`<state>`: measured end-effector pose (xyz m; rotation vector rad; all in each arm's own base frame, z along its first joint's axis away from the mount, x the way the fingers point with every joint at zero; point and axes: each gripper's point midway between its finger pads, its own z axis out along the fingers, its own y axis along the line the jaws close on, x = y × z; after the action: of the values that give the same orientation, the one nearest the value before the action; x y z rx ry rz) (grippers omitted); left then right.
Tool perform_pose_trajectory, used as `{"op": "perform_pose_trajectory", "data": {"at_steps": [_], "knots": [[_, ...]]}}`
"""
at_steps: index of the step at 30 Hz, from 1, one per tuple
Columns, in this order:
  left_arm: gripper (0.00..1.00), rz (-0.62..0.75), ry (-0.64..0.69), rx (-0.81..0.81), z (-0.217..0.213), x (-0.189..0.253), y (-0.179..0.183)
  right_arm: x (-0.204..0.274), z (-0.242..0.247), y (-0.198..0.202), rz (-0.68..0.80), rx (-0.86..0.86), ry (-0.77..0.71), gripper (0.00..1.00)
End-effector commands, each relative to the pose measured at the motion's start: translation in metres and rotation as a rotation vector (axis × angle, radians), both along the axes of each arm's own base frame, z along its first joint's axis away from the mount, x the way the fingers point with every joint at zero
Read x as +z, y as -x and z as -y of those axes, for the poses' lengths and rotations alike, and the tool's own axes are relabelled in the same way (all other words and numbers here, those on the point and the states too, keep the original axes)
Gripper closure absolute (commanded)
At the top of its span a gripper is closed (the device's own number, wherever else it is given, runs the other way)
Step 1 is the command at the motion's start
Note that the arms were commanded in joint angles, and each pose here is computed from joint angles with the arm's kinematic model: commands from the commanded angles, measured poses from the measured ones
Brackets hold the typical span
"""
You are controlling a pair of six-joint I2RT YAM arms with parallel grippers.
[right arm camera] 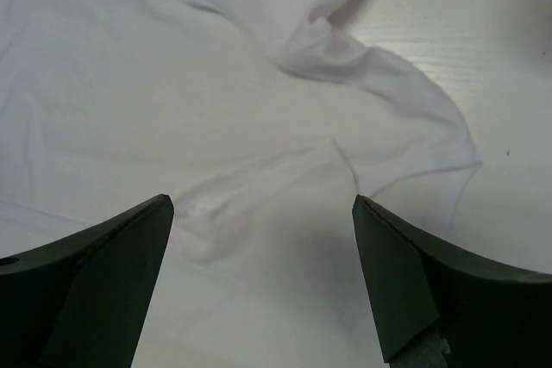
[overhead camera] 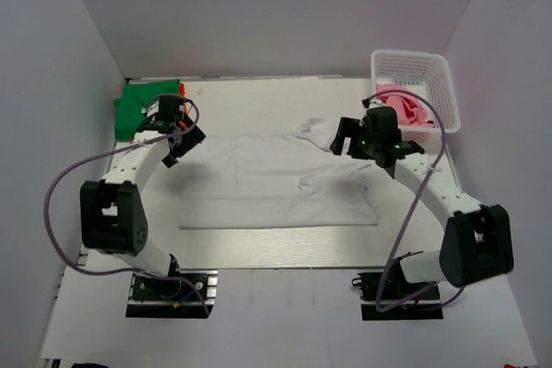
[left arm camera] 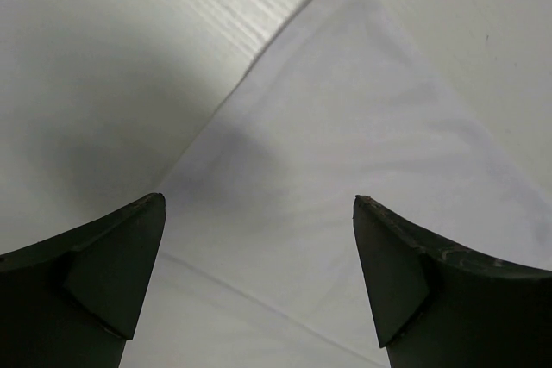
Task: Fold and stack the t-shirts
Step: Grap the side of the flattened tshirt furthest away from the robot with both arms
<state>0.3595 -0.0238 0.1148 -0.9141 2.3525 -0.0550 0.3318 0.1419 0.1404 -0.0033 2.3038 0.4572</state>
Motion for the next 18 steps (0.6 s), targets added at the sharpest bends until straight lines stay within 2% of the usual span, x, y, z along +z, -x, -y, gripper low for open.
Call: {"op": "perform_pose_trajectory", "data": {"at_steps": [1, 2, 6, 8, 9, 11, 12, 13, 16, 18], "knots": [[0.00, -0.019, -0.035, 0.007, -0.013, -0.005, -0.031, -0.020, 0.003, -0.038, -0.038, -0.063, 0.056, 0.10], [0.00, -0.027, -0.036, 0.016, -0.016, -0.009, -0.039, -0.001, -0.001, -0.056, -0.004, -0.069, 0.049, 0.10], [0.00, -0.046, -0.060, 0.006, -0.021, -0.018, -0.076, -0.024, -0.008, -0.093, -0.054, -0.018, 0.135, 0.10], [0.00, -0.068, -0.067, -0.005, -0.021, -0.033, -0.087, -0.019, -0.011, -0.111, -0.032, -0.005, 0.159, 0.10], [0.00, -0.057, -0.073, -0.015, -0.021, -0.031, -0.096, -0.034, -0.009, -0.124, -0.056, -0.027, 0.194, 0.10], [0.00, -0.063, -0.081, -0.010, -0.022, -0.036, -0.105, -0.031, -0.003, -0.139, -0.054, -0.051, 0.239, 0.10], [0.00, -0.083, -0.087, -0.018, -0.022, -0.044, -0.110, -0.056, -0.001, -0.142, -0.106, -0.057, 0.268, 0.10], [0.00, -0.086, -0.094, -0.014, -0.023, -0.047, -0.114, -0.042, -0.007, -0.158, -0.066, -0.046, 0.264, 0.10], [0.00, -0.119, -0.113, -0.005, -0.026, -0.062, -0.122, -0.054, -0.011, -0.176, -0.085, -0.046, 0.275, 0.10], [0.00, -0.124, -0.113, -0.005, -0.026, -0.065, -0.128, -0.067, -0.013, -0.184, -0.121, -0.049, 0.284, 0.15]]}}
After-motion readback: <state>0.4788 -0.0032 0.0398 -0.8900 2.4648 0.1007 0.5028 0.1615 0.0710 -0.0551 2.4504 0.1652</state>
